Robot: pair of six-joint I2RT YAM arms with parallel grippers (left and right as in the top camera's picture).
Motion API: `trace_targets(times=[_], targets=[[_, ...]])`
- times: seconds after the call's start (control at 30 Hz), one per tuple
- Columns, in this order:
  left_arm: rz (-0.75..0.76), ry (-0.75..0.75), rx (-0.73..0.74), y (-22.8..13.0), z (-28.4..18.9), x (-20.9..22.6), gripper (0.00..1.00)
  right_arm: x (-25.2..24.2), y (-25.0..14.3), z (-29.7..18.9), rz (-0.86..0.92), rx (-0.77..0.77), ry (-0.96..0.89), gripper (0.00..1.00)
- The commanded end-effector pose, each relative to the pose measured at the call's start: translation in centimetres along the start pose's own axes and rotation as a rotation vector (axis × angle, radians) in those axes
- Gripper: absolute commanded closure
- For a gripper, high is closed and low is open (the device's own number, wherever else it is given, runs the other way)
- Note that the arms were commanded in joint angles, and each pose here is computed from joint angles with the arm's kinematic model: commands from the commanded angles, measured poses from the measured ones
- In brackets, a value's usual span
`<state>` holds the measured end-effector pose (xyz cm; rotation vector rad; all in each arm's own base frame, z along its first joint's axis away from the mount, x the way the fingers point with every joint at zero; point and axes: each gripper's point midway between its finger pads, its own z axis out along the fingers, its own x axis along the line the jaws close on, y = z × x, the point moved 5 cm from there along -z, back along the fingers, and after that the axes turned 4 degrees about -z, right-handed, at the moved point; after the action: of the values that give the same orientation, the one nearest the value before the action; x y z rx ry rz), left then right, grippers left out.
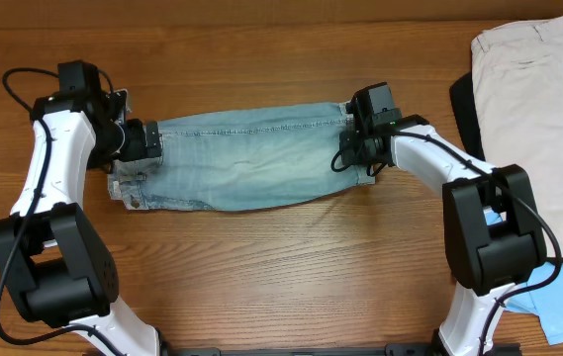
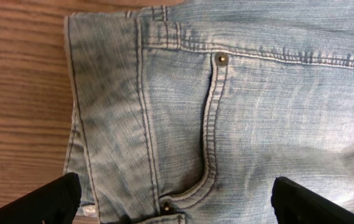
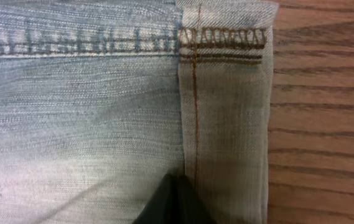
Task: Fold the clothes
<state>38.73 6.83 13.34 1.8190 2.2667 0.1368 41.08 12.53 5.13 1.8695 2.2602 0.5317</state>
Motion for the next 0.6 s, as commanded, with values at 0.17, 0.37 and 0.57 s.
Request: trace_targets(times=[0.17,0.37,0.57], targets=[[0.093,0.007,0.01,0.6,0.9,1.7,0.0,-0.8,-1.2,1.0,0.017,0.05,-0.036,0.93],[0.015,-0.047,0.074,-0.1,3.5,4.3,0.0,-0.8,-1.3,1.0,0.017,0.057,-0.036,0.92],[0.011,-0.131,0.105,-0.5,5.1,4.5,0.01,-0.8,-1.4,1.0,0.017,0.064,-0.037,0.92]])
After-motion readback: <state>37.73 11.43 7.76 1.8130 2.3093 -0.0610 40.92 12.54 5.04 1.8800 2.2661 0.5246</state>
